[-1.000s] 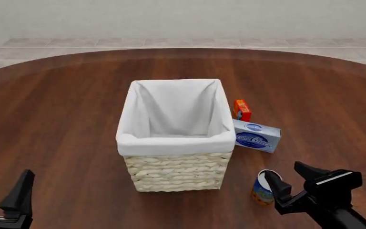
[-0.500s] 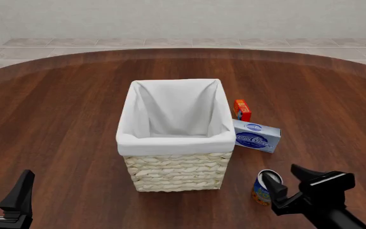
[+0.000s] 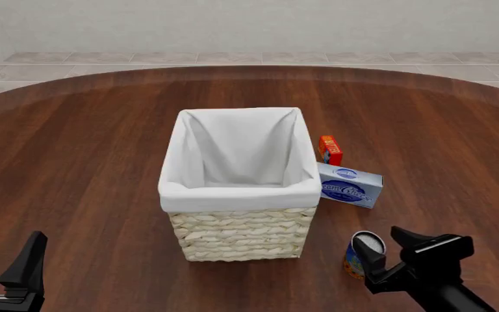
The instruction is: Pick up the alphabet soup and put it in the basket.
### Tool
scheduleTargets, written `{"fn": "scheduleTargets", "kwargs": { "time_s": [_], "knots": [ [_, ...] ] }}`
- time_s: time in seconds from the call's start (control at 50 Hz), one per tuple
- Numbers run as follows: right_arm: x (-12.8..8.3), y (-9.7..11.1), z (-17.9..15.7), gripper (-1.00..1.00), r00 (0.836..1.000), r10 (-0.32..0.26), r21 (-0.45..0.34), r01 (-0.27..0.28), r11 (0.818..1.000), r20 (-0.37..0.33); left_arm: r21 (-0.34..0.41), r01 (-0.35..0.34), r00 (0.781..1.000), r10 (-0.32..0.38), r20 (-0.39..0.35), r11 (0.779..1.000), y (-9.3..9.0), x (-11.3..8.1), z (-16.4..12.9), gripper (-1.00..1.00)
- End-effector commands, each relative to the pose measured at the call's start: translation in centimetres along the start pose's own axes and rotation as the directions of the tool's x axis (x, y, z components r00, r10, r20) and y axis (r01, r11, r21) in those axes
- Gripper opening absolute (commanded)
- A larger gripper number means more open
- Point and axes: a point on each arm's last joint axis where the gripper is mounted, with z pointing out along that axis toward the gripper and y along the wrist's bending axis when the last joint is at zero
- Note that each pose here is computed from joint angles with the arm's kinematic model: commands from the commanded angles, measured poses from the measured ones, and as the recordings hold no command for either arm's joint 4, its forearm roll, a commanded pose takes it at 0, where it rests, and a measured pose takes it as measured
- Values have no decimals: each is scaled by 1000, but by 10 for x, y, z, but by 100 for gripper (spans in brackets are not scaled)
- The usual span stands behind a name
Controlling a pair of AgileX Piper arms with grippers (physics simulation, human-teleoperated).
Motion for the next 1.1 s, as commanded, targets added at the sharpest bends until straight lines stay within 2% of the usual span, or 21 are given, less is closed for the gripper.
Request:
{"fn": "scheduleTargets", "kwargs": {
  "time_s": [0.02,1.1],
  "knots": [
    [2,0,3,100,1000,3,1,-3,1000,-5,0,0,1000,0,0,1000,0,0,0,100],
    [15,0,16,100,999,6,0,-6,1000,-37,0,0,1000,0,0,1000,0,0,0,100]
  ]
}}
